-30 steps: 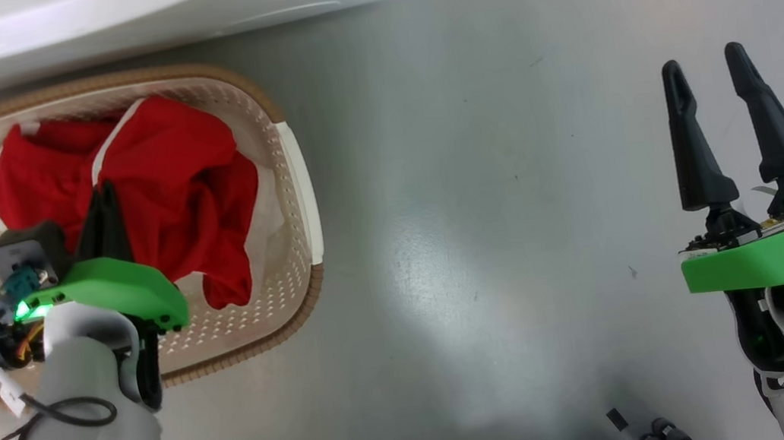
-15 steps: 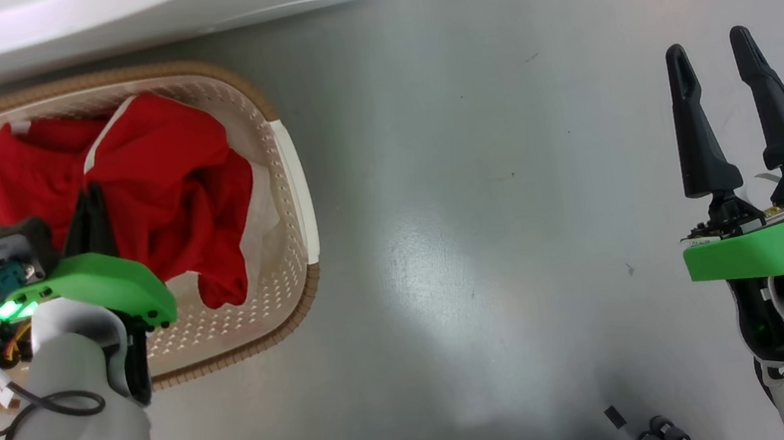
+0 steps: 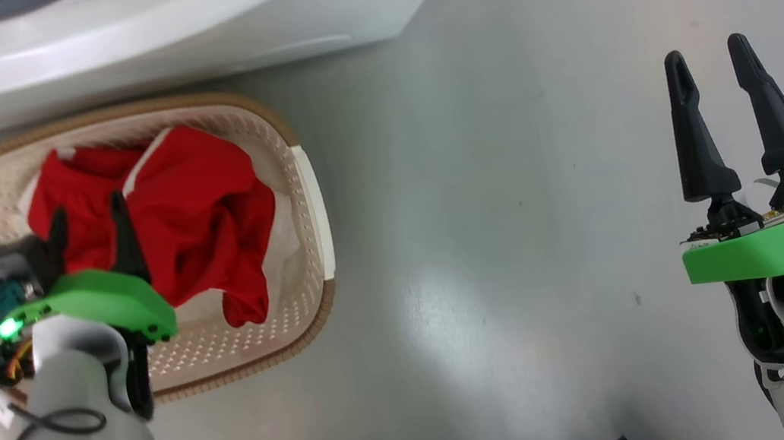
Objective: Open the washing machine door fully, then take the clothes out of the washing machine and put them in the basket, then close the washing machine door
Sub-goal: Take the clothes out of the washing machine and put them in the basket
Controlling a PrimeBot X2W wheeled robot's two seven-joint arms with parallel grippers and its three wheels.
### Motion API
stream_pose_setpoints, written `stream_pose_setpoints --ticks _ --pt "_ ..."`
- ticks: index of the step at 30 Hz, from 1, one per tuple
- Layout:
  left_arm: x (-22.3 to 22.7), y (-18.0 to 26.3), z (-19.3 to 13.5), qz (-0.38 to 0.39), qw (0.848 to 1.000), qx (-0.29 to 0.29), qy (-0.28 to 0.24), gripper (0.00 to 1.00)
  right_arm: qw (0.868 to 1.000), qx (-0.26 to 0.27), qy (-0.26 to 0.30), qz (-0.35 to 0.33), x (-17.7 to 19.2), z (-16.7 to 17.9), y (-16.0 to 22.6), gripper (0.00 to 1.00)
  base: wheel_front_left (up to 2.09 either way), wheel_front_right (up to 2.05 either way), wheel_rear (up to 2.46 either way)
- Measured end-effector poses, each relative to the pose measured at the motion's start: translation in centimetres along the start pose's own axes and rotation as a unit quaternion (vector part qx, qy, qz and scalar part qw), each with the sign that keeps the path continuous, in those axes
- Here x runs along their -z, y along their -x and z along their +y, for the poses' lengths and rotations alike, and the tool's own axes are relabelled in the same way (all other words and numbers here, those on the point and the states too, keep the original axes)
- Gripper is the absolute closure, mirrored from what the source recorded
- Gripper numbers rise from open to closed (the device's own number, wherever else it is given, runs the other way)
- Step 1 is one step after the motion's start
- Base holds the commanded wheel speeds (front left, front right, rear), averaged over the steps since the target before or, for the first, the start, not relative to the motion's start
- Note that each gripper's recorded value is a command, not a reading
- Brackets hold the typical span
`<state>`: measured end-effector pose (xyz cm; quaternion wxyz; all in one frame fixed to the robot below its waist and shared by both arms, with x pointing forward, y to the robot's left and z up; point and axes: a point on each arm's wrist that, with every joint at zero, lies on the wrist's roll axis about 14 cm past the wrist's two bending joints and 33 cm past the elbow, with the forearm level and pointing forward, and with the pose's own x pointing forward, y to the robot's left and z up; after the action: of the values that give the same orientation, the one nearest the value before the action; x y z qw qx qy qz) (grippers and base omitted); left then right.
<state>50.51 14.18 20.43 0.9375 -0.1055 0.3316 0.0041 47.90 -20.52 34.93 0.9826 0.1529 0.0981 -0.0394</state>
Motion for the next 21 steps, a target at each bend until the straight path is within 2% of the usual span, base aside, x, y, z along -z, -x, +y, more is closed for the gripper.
stream_pose_setpoints --ticks 11,21 --pt "-4.7 3.9 0.3 -0.072 0.997 0.001 0.001 0.0 0.999 -0.015 -0.003 -0.037 -3.7 1.4 1.0 0.0 0.0 0.0 0.0" --pt "-10.1 8.6 -0.3 -0.159 0.987 0.021 -0.008 0.0 0.999 -0.019 -0.003 -0.05 -5.7 2.1 3.9 0.0 0.0 0.0 0.0"
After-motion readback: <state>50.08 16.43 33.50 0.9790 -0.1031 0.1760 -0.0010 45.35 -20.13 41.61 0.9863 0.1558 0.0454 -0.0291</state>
